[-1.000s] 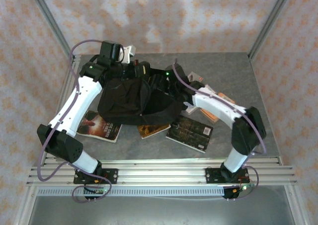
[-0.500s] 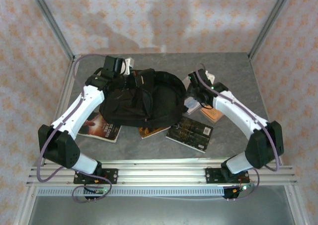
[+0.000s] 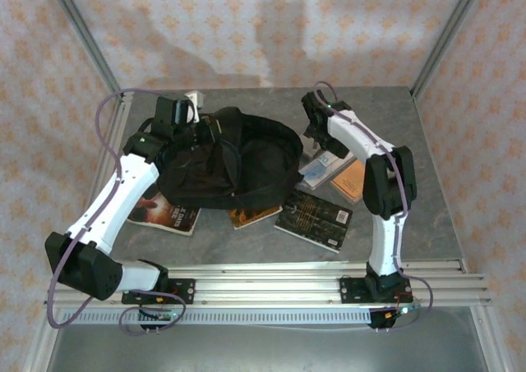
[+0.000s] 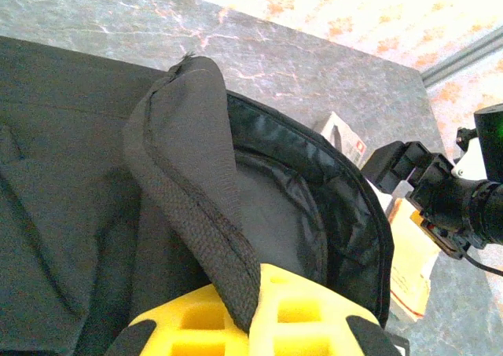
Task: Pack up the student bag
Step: Move the student bag to the center of the table, then pick up the pencil case from the top-center of the table.
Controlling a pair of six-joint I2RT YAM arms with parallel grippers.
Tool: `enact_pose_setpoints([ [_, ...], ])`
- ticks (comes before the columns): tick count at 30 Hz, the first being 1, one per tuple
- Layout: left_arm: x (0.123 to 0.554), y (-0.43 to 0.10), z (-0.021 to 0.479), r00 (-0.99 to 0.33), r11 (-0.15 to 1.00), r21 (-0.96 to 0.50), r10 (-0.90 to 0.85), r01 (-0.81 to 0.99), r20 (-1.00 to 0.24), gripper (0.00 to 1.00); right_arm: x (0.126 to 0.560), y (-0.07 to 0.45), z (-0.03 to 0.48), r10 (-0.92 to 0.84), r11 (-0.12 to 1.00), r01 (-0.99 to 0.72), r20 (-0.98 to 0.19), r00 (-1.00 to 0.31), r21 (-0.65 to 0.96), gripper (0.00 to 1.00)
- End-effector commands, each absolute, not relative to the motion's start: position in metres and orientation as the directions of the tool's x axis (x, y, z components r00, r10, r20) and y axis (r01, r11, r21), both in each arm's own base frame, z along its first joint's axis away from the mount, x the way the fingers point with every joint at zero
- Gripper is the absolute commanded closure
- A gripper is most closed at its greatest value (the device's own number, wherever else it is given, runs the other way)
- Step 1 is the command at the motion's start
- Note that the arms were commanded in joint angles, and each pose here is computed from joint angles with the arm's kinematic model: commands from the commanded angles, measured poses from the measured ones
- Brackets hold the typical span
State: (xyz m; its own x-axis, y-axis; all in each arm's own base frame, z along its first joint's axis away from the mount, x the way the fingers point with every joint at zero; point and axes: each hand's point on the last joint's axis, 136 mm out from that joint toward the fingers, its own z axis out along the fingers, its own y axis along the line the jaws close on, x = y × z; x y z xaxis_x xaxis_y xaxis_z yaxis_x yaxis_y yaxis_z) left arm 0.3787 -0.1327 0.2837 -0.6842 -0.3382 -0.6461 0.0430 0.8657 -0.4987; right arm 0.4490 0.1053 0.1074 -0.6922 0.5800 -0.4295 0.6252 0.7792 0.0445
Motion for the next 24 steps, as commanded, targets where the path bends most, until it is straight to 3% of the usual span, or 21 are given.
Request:
enact_pose_setpoints([
  [1,0.382,-0.118,0.302,-0.616,0.884,-0.465,-0.345,0.041,-0.709,1.00,0.461,0.109,0.094,0.679,0.704,0.706,-0.368,-0.636,0.079,0.00],
  [7,0.385,-0.124,0.299,-0.635,0.874,-0.483,-0.344,0.053,-0.692,1.00,0.489,0.119,0.067,0.768,0.626,0.766,-0.286,-0.574,0.147,0.00],
  [14,0.387,-0.131,0.295,-0.654,0.860,-0.505,-0.342,0.071,-0.675,1.00,0.516,0.132,0.052,0.741,0.665,0.728,-0.278,-0.612,0.170,0.00],
  [24,0.388,-0.136,0.295,-0.666,0.848,-0.523,-0.341,0.087,-0.663,1.00,0.505,0.130,0.075,0.728,0.681,0.703,-0.292,-0.620,0.205,0.00],
])
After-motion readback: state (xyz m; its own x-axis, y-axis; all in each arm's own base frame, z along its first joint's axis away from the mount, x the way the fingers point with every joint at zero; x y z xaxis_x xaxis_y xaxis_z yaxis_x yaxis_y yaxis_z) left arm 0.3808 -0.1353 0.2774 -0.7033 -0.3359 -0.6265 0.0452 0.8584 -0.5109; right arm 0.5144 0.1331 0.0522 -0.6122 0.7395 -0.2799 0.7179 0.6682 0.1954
